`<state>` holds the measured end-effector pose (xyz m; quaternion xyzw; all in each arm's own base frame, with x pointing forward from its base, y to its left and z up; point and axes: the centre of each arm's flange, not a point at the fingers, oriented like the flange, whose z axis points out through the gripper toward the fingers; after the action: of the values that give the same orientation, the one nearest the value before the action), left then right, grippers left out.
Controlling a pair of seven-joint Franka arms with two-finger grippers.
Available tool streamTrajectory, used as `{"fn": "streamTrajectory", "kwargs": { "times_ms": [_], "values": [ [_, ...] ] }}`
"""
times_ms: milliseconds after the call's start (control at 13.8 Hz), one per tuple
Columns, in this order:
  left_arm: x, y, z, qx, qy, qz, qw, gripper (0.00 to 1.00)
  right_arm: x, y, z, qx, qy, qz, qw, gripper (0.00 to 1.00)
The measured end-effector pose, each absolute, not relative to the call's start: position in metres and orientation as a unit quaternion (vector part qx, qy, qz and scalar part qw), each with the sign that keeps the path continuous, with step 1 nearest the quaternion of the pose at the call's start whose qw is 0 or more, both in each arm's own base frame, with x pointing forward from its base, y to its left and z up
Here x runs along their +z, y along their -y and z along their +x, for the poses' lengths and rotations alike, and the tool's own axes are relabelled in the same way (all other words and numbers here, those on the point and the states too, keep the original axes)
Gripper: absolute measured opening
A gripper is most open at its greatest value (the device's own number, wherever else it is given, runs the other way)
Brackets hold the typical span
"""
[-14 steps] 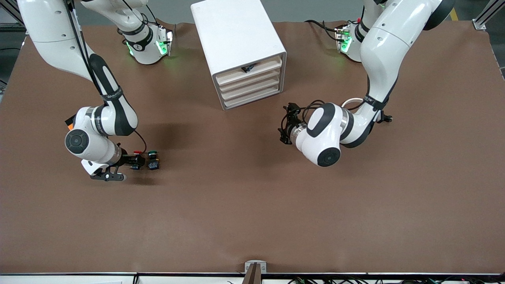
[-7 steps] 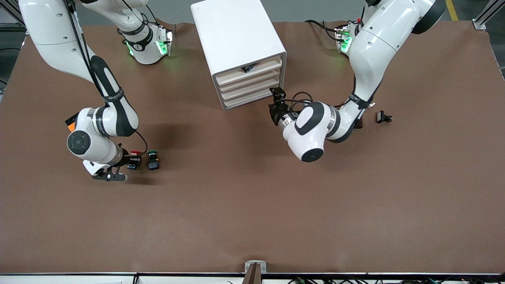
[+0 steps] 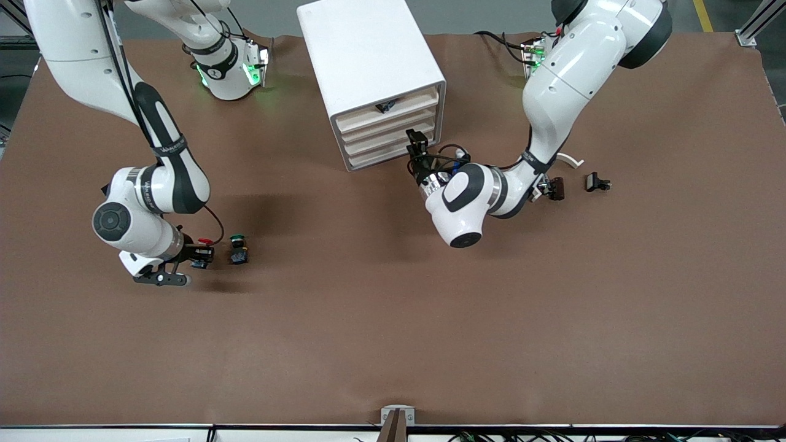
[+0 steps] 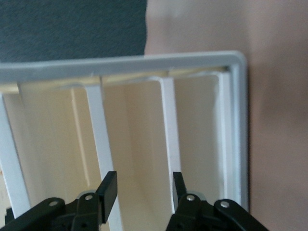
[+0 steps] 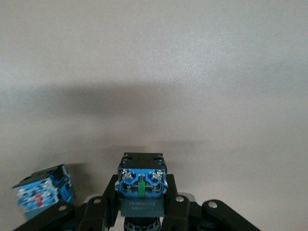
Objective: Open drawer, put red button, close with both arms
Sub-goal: 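Grasp the drawer handle with the left gripper while the right gripper grasps the button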
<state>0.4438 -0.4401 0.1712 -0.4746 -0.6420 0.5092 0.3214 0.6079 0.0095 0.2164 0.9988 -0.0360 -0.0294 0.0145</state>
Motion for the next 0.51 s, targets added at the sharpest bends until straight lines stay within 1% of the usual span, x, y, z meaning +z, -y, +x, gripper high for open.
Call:
{"fn": "streamTrajectory", "kwargs": {
  "times_ms": [72,217,507],
  "values": [
    [0.170,0.442,0.443,0.518,0.642,-0.463,0.323,0.52,0.229,-0.010,0.609,-0.030,0.036,0.999,0.014,0.41],
    [0.171,0.442,0.444,0.524,0.643,-0.453,0.328,0.50,0.253,-0.013,0.608,-0.028,0.034,0.999,0.012,0.41],
    [0.179,0.441,0.443,0.534,0.637,-0.428,0.354,0.50,0.285,-0.024,0.604,-0.035,0.044,0.998,0.011,0.41]
  ]
}}
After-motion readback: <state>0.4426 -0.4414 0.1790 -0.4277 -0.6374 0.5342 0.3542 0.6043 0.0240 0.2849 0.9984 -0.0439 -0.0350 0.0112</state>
